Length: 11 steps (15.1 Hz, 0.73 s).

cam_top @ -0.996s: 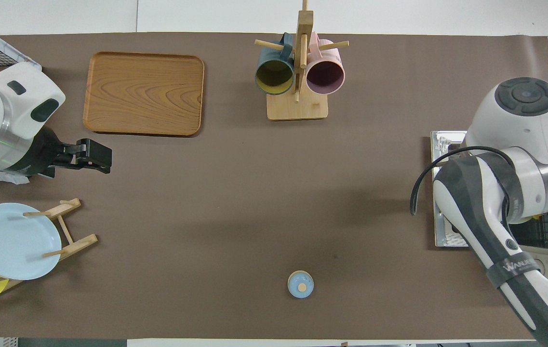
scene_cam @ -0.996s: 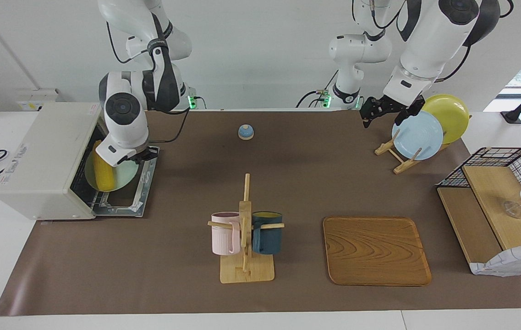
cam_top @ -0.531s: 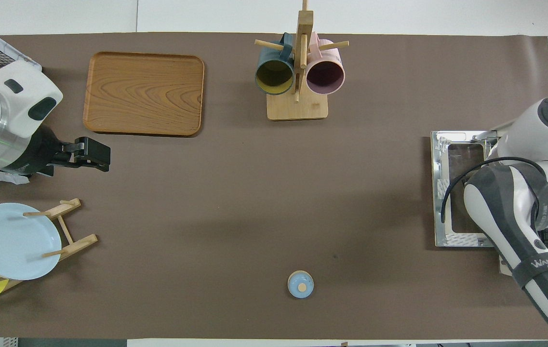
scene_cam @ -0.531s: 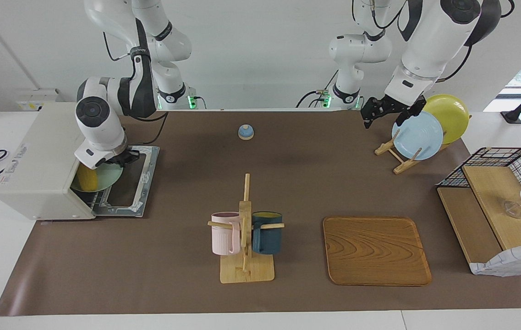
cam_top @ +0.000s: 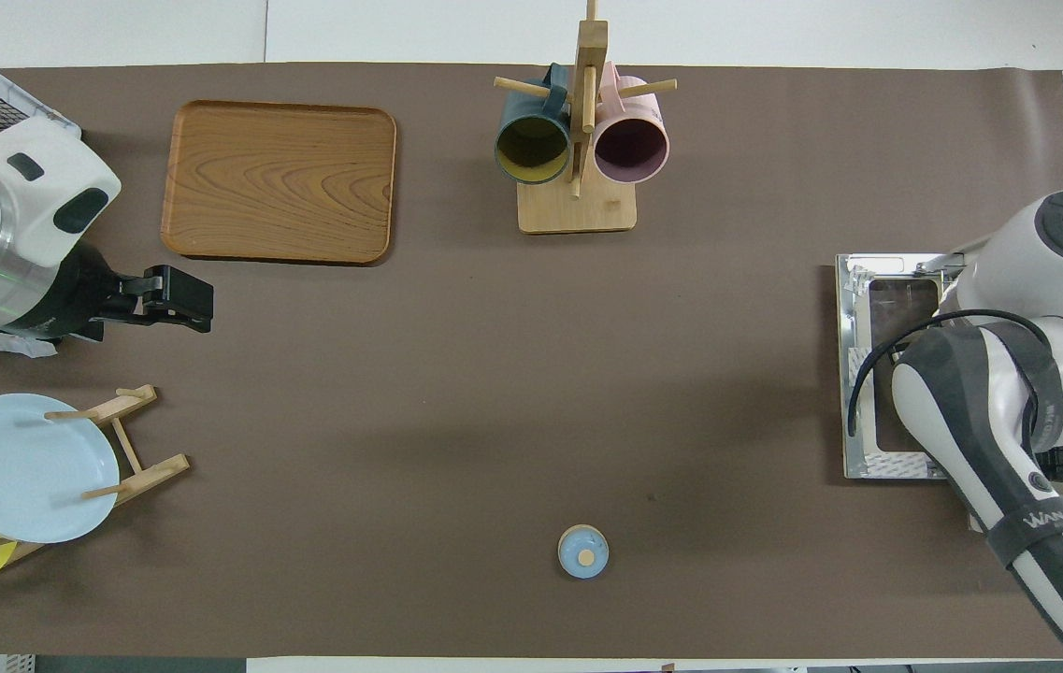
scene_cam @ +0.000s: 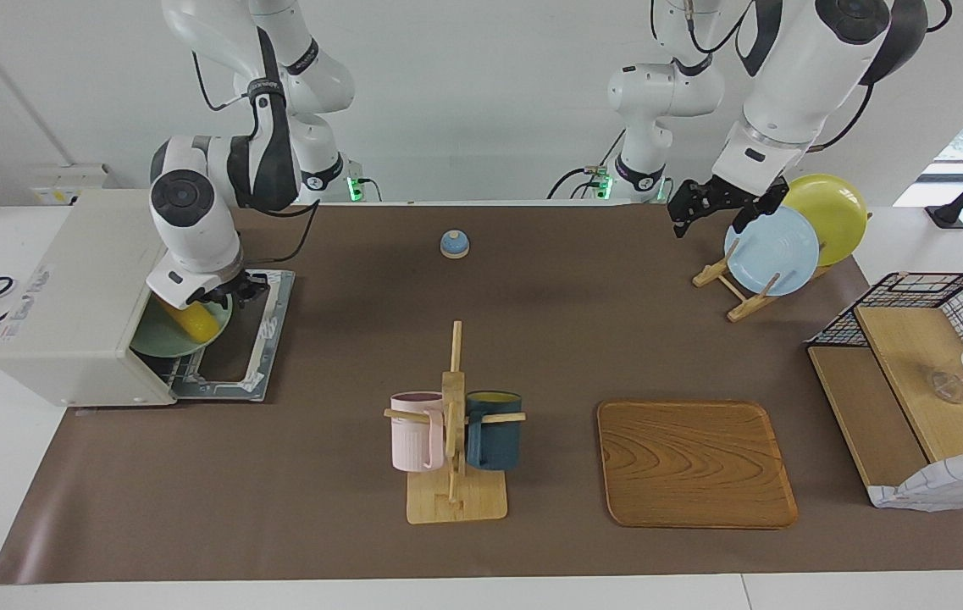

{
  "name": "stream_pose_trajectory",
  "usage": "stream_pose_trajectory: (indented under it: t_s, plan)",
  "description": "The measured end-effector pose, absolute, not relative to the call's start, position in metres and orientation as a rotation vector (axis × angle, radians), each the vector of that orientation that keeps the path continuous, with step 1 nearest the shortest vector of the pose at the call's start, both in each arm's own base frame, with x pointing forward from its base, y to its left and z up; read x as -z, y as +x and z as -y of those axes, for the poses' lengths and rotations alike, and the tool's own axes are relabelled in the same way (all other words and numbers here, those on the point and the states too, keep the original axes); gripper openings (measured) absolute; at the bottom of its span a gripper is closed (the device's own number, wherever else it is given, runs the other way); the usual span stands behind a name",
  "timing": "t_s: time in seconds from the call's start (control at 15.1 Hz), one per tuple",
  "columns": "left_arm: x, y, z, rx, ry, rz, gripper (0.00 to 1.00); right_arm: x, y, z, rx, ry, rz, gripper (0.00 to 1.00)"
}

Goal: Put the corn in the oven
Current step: 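Push the plate into the oven with the right gripper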

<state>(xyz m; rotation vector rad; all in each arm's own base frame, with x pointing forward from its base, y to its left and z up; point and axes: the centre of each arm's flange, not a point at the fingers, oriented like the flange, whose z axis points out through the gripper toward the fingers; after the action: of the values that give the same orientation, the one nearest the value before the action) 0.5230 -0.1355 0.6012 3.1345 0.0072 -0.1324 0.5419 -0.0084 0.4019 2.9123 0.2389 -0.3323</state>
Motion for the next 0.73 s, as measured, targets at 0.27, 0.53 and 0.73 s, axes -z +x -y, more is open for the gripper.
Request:
stream_pose_trajectory:
  t_s: [0.27, 0.53, 0.73]
  plan:
    - [-0.603, 0.524, 0.131, 0.126, 3.134, -0.02, 1.0, -0.399, 0.557, -0.024, 0.178, 2.949, -0.25, 0.19]
    - [-0.603, 0.524, 0.13, 0.125, 3.133, -0.025, 1.0, -0.328, 0.553, -0.063, 0.199, 2.954, -0.132, 0.01]
    - [-0.604, 0.524, 0.13, 0.125, 3.133, -0.025, 1.0, -0.299, 0.554, -0.06, 0.251, 2.949, -0.09, 0.01]
